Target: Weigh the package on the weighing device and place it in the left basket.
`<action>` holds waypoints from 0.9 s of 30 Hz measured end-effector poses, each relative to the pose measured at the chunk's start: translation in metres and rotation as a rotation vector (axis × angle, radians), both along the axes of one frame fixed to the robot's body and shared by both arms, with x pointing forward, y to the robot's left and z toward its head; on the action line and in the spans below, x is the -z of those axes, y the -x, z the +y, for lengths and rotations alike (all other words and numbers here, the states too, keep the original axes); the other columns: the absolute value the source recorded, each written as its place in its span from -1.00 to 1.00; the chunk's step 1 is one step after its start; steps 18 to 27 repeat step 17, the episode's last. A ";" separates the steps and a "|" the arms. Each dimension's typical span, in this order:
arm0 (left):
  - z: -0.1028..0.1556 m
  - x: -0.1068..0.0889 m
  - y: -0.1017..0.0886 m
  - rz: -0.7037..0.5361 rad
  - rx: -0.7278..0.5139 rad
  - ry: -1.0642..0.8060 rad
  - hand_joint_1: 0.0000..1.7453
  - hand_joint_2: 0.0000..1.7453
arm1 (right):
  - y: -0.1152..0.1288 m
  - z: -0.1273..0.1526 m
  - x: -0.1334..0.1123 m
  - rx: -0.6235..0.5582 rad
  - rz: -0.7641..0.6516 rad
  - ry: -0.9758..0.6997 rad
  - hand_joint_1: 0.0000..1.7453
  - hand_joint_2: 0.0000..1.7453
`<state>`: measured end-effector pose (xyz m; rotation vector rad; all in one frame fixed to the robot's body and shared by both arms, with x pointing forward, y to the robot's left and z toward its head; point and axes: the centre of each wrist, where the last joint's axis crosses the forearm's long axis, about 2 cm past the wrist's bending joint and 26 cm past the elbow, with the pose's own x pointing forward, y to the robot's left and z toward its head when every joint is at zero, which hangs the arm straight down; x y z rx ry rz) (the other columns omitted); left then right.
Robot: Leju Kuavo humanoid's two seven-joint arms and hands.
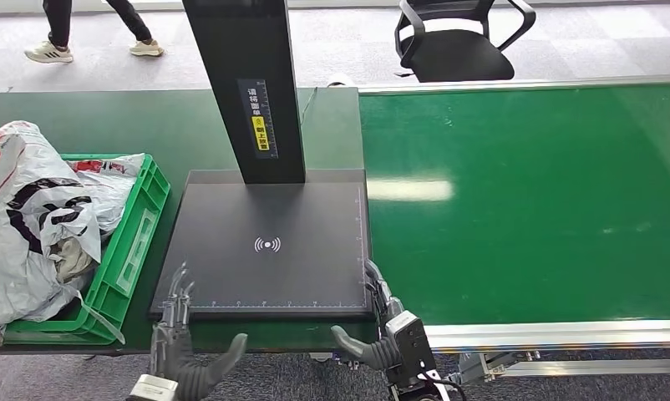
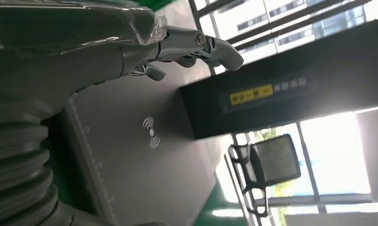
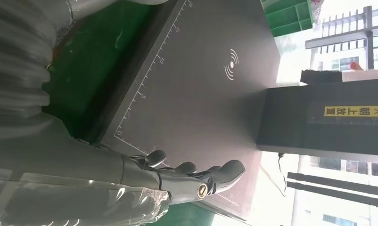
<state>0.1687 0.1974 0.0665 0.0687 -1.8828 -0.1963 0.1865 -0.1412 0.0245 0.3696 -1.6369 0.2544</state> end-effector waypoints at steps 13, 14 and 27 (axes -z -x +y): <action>-0.022 0.014 0.002 0.119 0.135 -0.006 -1.00 1.00 | 0.010 -0.004 0.007 0.088 -0.038 0.039 -1.00 1.00; -0.023 0.014 0.002 0.121 0.141 -0.006 -1.00 1.00 | 0.011 -0.004 0.008 0.092 -0.037 0.041 -1.00 1.00; -0.024 0.015 0.003 0.125 0.153 -0.010 -1.00 1.00 | 0.016 -0.005 0.009 0.108 -0.035 0.046 -1.00 1.00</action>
